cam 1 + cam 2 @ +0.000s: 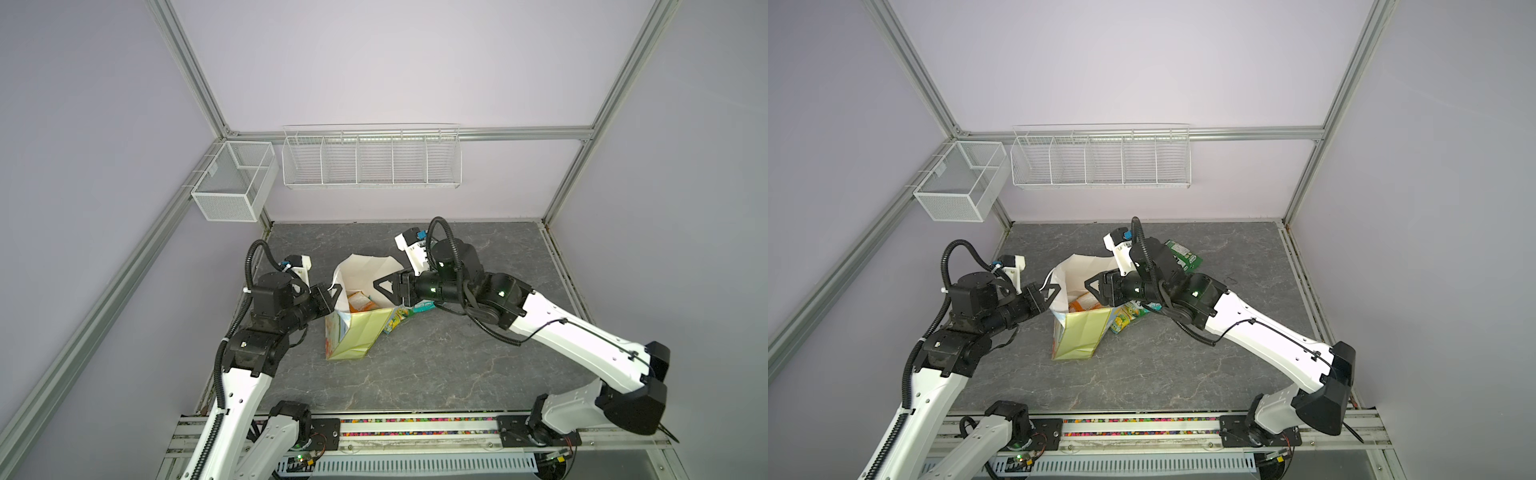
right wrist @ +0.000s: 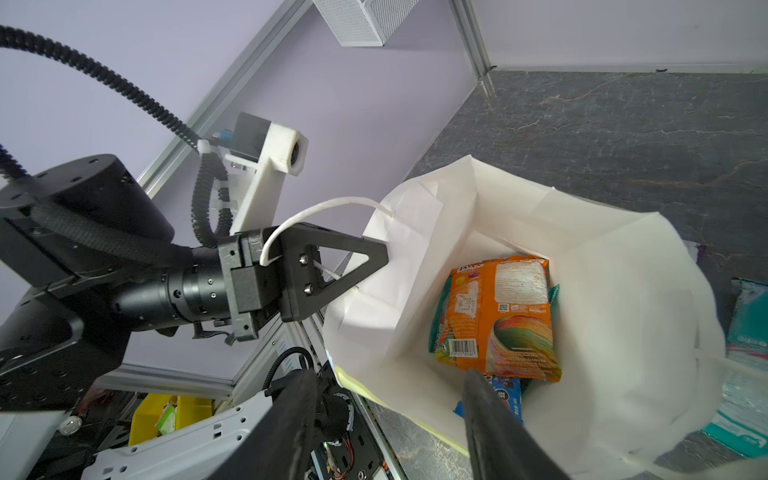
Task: Place the snacks into the paper bag
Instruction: 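Withdraw the right gripper from the bag toward the teal snack packet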
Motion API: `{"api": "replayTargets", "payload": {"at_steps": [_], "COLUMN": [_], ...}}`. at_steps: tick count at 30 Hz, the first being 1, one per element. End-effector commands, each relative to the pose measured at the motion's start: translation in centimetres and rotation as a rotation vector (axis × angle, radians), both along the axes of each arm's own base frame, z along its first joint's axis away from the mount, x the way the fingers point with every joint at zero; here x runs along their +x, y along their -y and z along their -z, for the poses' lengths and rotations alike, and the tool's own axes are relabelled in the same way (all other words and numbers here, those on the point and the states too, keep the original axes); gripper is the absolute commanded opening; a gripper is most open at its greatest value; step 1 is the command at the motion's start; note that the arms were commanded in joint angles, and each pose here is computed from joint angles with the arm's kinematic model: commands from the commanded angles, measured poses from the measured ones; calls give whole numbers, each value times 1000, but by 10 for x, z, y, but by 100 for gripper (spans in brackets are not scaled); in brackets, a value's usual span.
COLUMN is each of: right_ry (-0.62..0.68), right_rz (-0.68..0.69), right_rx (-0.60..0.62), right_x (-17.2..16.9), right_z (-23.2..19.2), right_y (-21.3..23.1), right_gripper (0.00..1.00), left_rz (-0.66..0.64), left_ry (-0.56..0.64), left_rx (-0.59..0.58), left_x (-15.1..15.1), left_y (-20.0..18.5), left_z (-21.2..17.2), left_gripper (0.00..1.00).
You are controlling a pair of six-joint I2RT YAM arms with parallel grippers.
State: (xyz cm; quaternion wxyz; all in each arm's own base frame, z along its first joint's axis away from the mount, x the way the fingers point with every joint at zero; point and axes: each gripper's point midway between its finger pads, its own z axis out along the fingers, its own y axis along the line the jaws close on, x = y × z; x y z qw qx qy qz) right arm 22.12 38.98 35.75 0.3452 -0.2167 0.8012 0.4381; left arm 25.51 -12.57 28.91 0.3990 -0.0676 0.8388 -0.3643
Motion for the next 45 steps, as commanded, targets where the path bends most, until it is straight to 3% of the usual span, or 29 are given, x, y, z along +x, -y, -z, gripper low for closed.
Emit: {"api": "replayTargets", "payload": {"at_steps": [1,25,45], "right_ry": [46,2,-152], "right_rz": [47,358,461], "right_rx": [-17,-46,-100], "right_x": [2,36,47], "right_z": [-5,25,93], "right_y": [20,125,164], "right_gripper": [64,78,82], "left_rz": [11,5,8], "left_ry": [54,50,52], "left_rx": [-23,-18,-8], "left_x": [-1,3,6], "left_y": [2,2,3], "left_z": [-15,-11,-13], "left_gripper": [0,0,0]}}
